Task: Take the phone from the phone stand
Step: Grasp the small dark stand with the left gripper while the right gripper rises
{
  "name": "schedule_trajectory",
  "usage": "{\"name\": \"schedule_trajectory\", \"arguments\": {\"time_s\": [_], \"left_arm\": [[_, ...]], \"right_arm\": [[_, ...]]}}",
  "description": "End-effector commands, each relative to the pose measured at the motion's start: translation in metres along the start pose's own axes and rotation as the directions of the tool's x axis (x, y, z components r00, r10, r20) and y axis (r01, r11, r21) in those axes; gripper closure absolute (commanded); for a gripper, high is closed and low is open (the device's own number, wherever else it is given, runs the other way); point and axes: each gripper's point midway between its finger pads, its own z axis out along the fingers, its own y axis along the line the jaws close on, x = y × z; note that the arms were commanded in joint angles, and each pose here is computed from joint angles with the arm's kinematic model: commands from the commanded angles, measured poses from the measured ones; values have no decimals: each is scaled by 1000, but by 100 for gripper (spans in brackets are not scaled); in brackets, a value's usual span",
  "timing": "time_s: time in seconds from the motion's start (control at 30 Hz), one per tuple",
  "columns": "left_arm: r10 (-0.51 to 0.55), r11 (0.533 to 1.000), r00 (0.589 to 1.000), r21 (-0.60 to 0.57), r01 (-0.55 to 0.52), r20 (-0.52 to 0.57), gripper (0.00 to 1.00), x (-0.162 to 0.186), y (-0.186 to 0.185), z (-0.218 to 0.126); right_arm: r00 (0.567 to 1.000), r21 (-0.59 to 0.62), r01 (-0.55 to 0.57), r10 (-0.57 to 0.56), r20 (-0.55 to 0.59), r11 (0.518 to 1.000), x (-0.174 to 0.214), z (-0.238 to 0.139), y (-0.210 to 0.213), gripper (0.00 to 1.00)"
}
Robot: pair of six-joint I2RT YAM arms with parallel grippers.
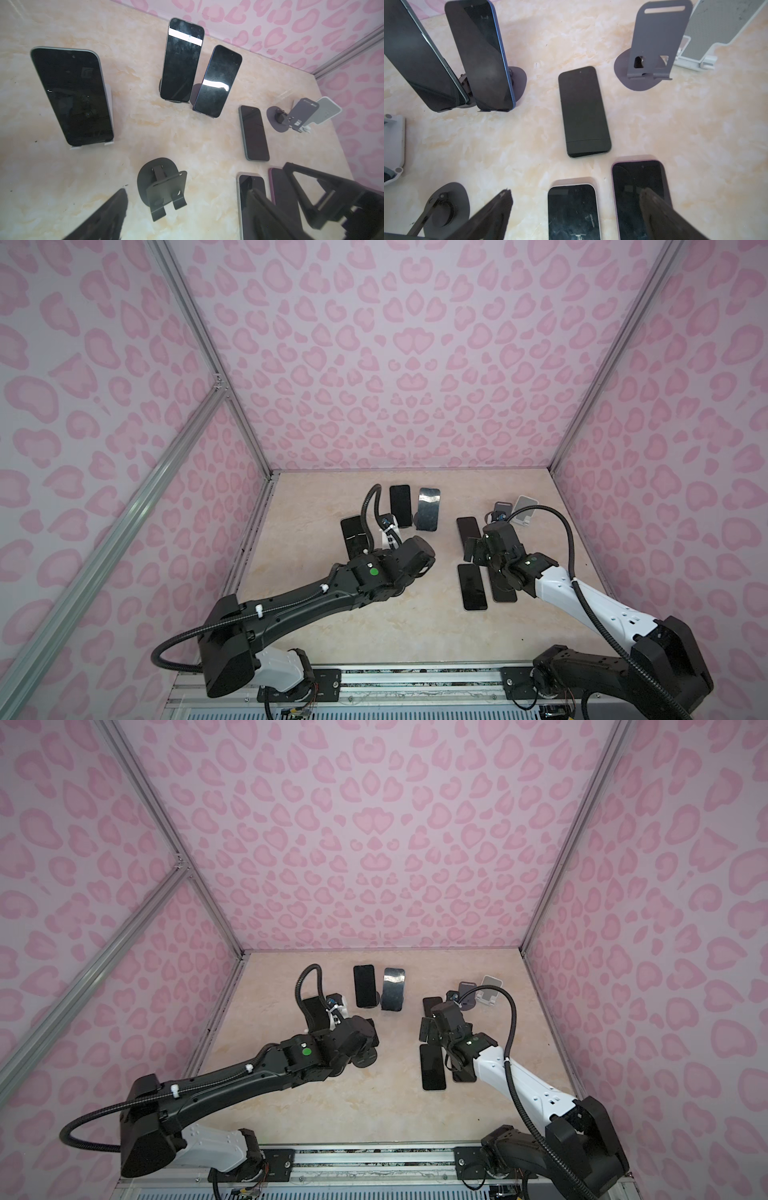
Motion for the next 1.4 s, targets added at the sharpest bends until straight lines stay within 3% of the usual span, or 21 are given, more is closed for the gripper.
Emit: {"name": "schedule_trajectory", "arguments": {"time_s": [0.0, 0.13, 0.6, 0.93, 1.2, 1.37], "left_arm": [[-14, 988, 999, -154, 19, 38, 4, 8, 15, 15], [4, 976, 999, -217, -13, -40, 2, 34, 7, 39], [36, 957, 992, -283, -70, -123, 1, 74, 21, 63], [93, 943, 994, -316, -105, -54, 18, 71, 25, 80], [86, 939, 992, -325, -112, -93, 19, 78, 37, 96], [109, 937, 990, -324, -133, -91, 31, 77, 38, 99]], "right_arm": [[999, -65, -34, 36, 31, 997, -9, -3, 9, 2], [998, -83, -56, 59, 32, 995, -3, -2, 8, 2], [994, -136, -78, 87, 62, 988, -2, -7, 10, 3], [994, -152, -77, 89, 70, 985, -1, -7, 11, 4], [995, -153, -75, 85, 56, 985, 2, -2, 13, 5], [995, -154, -75, 85, 56, 985, 1, -2, 14, 5]]}}
